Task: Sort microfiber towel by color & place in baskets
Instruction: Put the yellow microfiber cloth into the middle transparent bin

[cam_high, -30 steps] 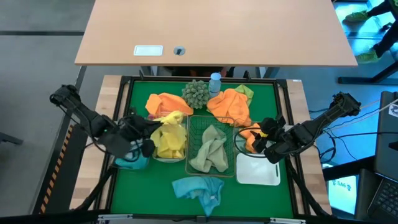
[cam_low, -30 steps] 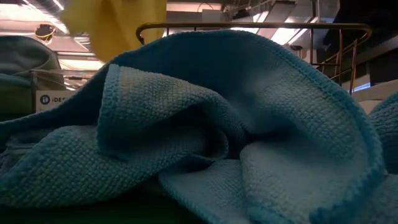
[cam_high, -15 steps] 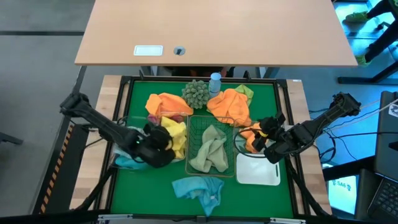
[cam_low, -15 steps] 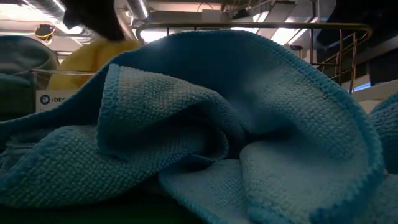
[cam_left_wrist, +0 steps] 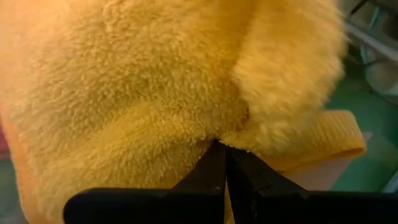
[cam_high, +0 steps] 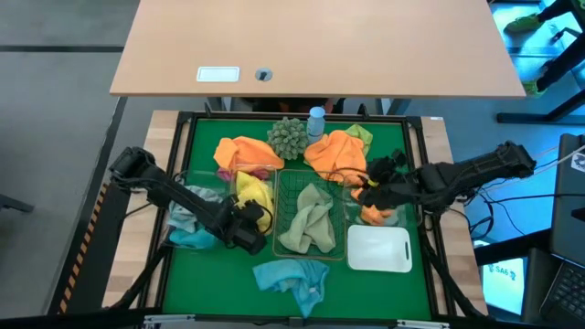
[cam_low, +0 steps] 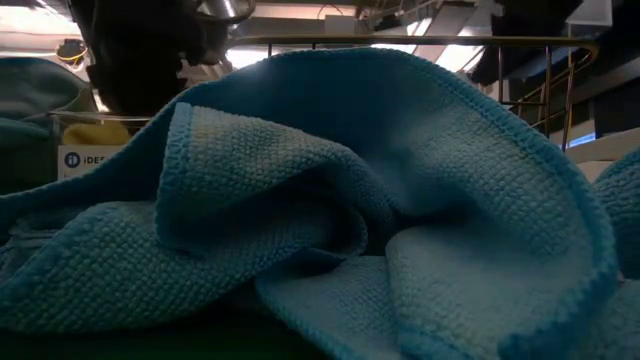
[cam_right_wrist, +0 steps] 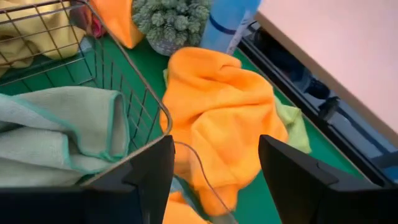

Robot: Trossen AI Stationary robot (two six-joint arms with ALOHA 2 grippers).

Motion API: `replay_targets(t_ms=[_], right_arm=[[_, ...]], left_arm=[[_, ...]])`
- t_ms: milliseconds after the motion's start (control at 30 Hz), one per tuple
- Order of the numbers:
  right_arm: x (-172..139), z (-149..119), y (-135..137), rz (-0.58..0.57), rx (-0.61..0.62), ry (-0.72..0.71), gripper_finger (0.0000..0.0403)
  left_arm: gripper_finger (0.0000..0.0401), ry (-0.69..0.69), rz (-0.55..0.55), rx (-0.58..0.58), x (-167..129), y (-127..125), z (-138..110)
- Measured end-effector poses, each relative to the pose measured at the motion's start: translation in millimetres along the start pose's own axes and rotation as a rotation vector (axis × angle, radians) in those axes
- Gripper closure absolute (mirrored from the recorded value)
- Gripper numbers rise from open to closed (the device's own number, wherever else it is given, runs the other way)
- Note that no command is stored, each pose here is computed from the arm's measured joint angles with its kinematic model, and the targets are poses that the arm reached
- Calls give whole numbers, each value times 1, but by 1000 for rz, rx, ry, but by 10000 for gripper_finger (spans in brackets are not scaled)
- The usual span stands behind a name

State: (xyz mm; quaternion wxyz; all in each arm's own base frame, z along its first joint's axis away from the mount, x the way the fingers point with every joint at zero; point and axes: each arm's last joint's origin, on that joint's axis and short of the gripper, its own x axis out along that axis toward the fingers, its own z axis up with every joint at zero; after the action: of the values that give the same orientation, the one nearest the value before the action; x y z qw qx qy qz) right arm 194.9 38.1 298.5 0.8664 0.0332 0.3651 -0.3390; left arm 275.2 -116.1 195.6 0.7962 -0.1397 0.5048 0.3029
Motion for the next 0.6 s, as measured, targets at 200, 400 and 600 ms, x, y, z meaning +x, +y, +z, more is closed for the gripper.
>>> replay_targets(t_ms=[200,400,600], right_arm=[[21,21,-13,50,-2,19,171],[39,36,-33,73,41,31,171],[57,42,-60,-5,84,73,171]], left_arm=[[386,34,-18,-26,1,4,5],[331,113,-74,-55,3,5,9],[290,150,-103,-68,4,4,11]])
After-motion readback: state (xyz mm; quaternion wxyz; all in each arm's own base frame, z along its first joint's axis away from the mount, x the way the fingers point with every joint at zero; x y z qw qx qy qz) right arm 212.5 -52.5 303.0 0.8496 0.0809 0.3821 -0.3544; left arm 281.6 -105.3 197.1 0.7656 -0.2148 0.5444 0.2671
